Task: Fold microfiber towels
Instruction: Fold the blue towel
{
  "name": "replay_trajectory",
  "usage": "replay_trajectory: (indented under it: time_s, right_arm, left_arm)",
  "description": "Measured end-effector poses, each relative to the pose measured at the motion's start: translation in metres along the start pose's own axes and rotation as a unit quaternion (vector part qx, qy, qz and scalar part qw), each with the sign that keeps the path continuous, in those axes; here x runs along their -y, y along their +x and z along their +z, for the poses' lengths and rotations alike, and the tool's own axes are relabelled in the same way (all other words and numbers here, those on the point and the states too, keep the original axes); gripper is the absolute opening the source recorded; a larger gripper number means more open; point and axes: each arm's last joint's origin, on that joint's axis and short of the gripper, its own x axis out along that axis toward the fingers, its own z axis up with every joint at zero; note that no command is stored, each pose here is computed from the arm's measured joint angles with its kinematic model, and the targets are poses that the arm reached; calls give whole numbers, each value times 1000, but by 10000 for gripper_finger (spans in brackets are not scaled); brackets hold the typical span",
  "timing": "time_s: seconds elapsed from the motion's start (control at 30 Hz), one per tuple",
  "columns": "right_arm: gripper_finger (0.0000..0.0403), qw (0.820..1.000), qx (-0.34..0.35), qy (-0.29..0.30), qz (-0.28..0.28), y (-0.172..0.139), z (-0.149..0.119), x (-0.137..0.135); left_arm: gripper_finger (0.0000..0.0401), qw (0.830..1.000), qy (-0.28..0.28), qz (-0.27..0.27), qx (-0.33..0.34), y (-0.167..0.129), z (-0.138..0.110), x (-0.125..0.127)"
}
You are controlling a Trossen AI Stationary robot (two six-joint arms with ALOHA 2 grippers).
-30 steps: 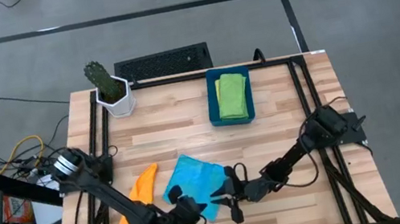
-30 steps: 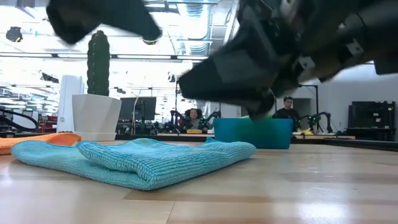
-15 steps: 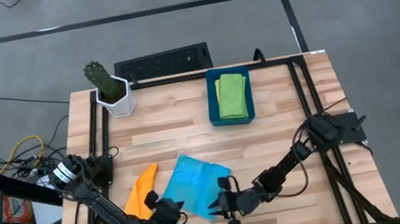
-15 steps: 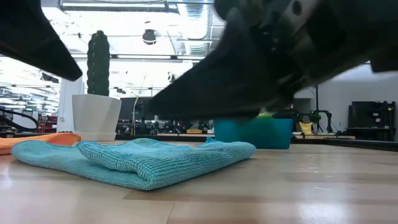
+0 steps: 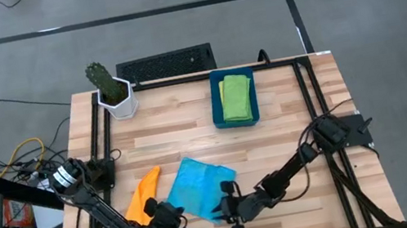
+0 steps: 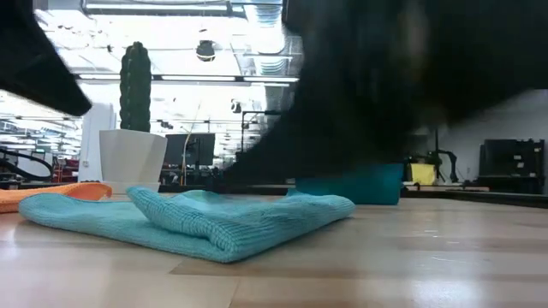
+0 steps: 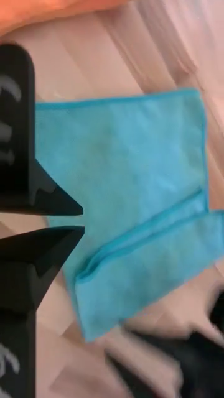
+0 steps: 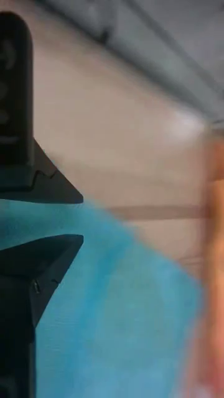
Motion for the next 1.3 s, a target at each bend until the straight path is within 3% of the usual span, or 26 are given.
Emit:
replay_trajectory:
  time_s: [0.13,0.37,0.6,0.97,1.07,1.3]
  right_arm:
    - [116,999,44,-10,9,-6,17,-2]
    - [116,999,31,-27,-4,19,0,5]
    - [116,1000,-2,-13,-21,45,-6,23]
    - [116,999,-31,-26,-17,48,-5,31]
    - [116,1000,-13,-21,-14,42,8,29]
    - [116,998,62,-11,3,3,72,22]
  left_arm:
    - [48,999,-50,8,8,4,-8,-10]
    - [59,995,-102,6,11,4,-26,-25]
    - [59,994,-113,10,10,5,-30,-31]
    - [58,994,-106,20,-1,5,-30,-32]
    - [58,995,-100,30,-3,5,-30,-34]
    - [58,989,-122,79,8,3,-26,-46]
